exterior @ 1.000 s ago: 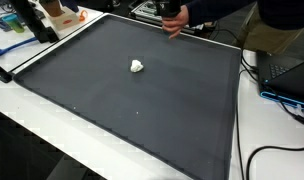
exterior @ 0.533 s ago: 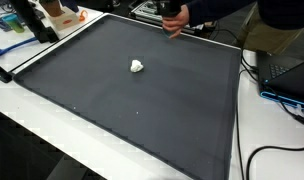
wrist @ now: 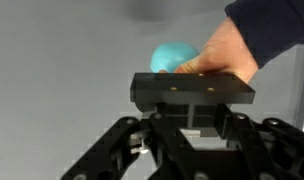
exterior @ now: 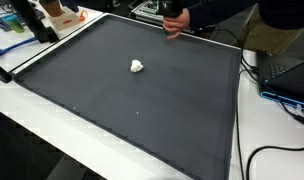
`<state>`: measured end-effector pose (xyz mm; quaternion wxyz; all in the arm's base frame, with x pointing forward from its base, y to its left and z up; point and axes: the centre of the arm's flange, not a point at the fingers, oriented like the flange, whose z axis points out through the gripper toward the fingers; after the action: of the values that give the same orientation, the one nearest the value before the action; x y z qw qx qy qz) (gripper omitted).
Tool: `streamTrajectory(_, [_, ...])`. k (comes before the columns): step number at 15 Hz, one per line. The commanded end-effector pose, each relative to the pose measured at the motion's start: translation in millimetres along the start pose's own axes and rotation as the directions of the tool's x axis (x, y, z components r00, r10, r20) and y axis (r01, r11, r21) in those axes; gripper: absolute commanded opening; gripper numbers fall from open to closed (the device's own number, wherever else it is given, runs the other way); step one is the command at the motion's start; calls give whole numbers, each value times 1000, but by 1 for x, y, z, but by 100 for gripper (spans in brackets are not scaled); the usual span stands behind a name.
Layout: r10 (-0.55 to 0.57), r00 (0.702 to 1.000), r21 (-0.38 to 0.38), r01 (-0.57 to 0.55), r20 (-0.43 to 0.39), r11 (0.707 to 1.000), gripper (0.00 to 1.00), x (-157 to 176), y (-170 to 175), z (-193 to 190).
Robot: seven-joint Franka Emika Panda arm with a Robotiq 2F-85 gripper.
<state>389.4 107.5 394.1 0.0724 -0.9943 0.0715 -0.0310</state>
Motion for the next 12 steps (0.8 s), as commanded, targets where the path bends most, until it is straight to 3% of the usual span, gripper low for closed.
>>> streamTrajectory(1, [15, 1000, 26, -16, 21, 1000, 27, -5, -1, -3])
streamTrajectory(3, [19, 1000, 26, -19, 13, 999, 31, -6, 0, -5])
streamTrajectory(4, [17, 1000, 28, -18, 11, 999, 23, -7, -1, -6])
streamTrajectory(11, [5, 999, 48, -2, -54, 999, 22, -16, 1, -20])
streamTrajectory(12, [5, 1000, 20, -4, -28, 1000, 47, -1, -2, -12])
